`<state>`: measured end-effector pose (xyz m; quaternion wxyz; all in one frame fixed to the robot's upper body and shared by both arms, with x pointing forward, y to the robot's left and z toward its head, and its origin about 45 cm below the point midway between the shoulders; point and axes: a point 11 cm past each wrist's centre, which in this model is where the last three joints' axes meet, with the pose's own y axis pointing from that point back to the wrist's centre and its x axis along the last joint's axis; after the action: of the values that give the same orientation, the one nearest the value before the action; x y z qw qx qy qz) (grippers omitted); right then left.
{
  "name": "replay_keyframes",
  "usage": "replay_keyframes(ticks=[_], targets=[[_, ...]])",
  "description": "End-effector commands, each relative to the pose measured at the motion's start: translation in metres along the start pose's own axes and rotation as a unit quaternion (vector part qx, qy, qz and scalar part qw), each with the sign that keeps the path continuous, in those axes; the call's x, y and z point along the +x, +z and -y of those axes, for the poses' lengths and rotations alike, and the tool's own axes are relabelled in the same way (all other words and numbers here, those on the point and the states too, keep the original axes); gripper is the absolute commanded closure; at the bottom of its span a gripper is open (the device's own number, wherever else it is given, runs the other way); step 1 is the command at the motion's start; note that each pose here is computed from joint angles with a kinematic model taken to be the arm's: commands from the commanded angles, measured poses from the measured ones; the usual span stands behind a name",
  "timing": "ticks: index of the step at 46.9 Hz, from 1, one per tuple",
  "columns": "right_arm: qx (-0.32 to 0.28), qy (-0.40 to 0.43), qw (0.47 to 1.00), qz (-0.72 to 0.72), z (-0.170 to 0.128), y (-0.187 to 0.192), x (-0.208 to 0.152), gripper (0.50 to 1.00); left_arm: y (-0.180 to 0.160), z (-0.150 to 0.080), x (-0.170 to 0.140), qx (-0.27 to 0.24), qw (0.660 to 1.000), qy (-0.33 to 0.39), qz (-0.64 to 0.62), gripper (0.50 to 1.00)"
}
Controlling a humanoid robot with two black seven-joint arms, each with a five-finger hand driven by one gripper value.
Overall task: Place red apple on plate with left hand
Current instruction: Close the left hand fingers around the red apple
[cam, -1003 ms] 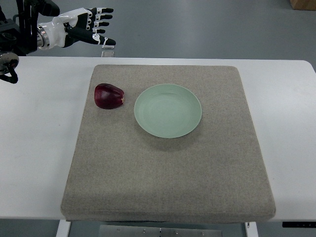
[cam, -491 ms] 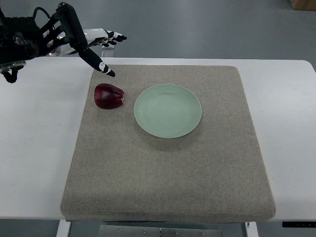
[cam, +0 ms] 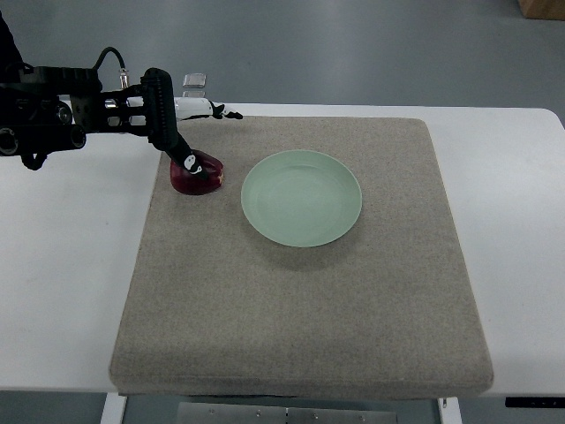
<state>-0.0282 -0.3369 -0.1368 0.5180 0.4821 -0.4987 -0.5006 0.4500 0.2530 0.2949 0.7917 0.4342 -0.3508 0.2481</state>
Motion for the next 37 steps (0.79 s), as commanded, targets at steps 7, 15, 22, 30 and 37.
replay_keyframes(ticks=[7,15,22,30,37], targets=[[0.0,0.0,1.0,0.0,0.0,0.0,0.0,0.57,-0.006,-0.003,-0.001,0.011,1.0,-0.008,0.016,0.51],[-0.001,0.0,1.0,0.0,0.0,0.001,0.0,0.57,-0.012,-0.004,-0.001,0.026,0.999,-0.009,0.022,0.51],[0.0,0.0,1.0,0.0,0.0,0.0,0.0,0.57,-0.013,-0.004,-0.003,0.028,0.999,-0.011,0.022,0.504],[-0.001,0.0,1.0,0.0,0.0,0.001,0.0,0.57,-0.016,-0.004,-0.005,0.03,0.999,-0.007,0.023,0.504],[0.0,0.0,1.0,0.0,0.0,0.0,0.0,0.572,-0.021,-0.006,-0.009,0.038,0.999,-0.015,0.026,0.51]])
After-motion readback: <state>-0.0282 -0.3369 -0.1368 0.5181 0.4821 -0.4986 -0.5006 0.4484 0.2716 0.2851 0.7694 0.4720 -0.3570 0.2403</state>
